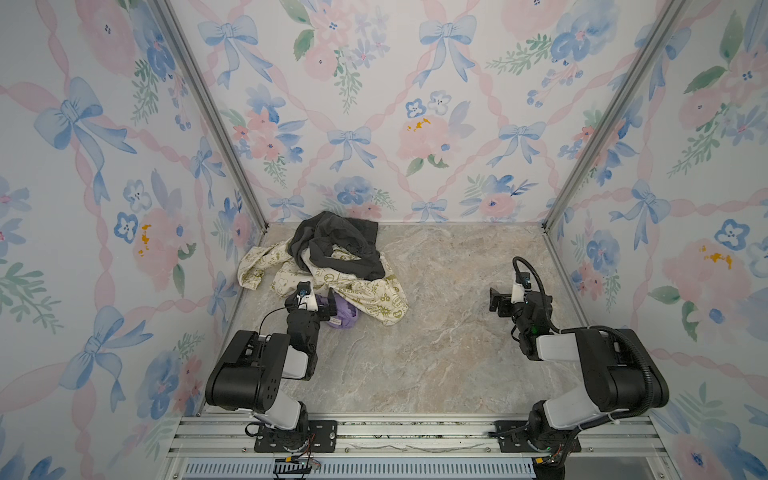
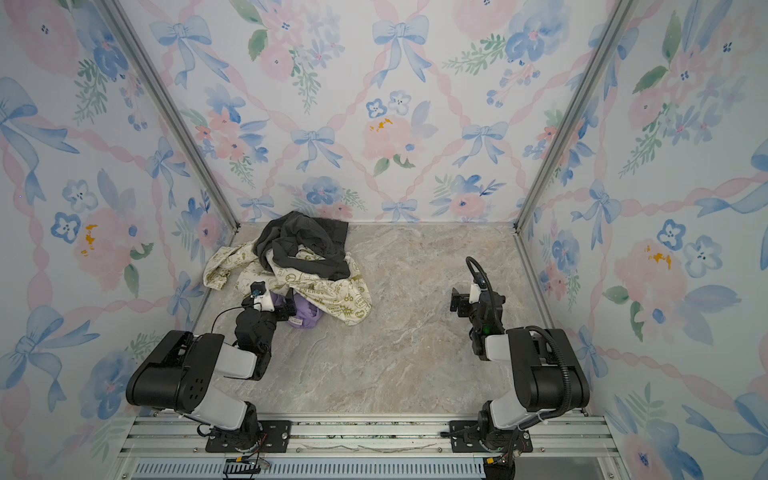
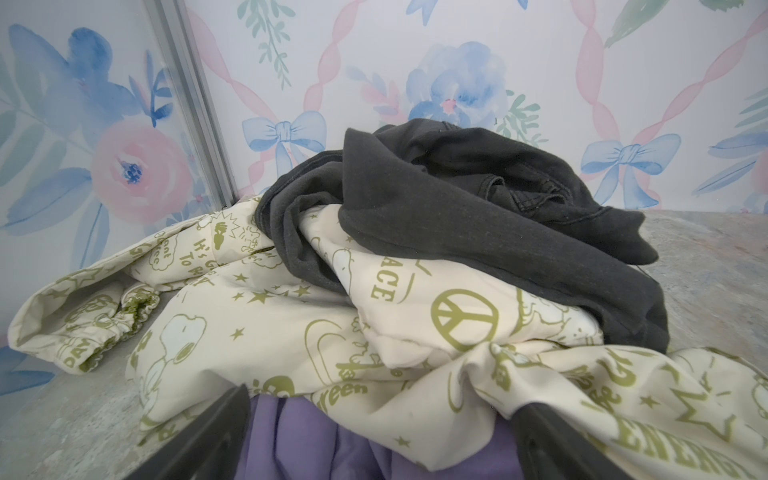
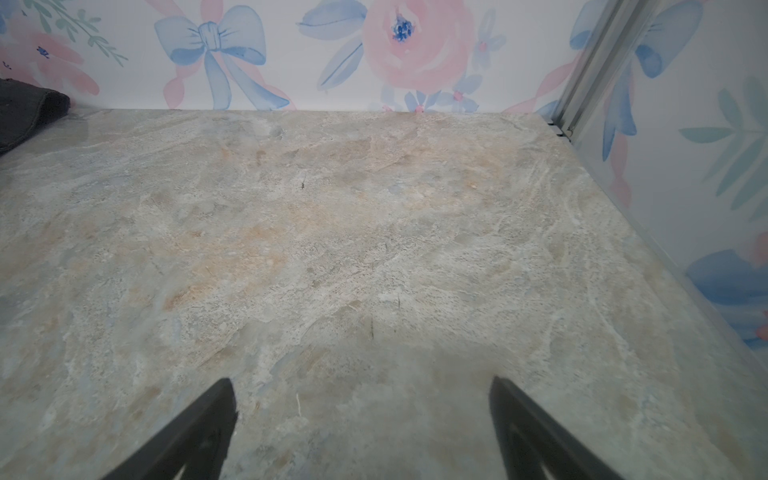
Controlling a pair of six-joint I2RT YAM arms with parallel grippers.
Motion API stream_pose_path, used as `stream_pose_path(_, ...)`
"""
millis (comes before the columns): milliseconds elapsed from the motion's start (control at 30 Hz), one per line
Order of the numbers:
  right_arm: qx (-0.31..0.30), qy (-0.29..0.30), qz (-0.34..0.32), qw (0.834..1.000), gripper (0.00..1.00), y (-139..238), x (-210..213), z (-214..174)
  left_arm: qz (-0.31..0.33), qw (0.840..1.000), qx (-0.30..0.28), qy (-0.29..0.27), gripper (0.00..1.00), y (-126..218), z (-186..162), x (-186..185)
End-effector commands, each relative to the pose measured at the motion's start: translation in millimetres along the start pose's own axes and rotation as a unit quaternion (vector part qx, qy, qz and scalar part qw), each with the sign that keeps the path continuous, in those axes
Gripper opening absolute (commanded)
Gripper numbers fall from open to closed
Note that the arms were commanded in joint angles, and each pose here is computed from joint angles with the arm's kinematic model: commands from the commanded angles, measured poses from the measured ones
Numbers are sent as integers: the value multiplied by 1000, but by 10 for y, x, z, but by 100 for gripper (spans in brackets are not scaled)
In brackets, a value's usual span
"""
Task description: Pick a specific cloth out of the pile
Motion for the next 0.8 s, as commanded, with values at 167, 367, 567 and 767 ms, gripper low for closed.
stream_pose_path(167,-3,-1,-19,1000,97,177,9,628,60,998,-32,17,98,112,381,191)
stream_pose_path(367,-9,-6,10,1000,97,529,102,1147,115,991,9,67,98,220,781,341)
stream_pose_path(567,-6,2,65,998,97,871,326,1432,95,984,87,123,98,353,973,274)
stream_pose_path(767,15,19,135,991,97,1211,680,1510,30,972,156,175,88,448,1093,55)
Point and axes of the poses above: each gripper's point midway between its finger pads, its own y axis back along the fingers, its own x axis along the line the jaws close on, z = x × y, the point moved 3 cm from there along y, back along the fingers, and after that the axes turned 1 degree about -y, right-handed, at the moved point
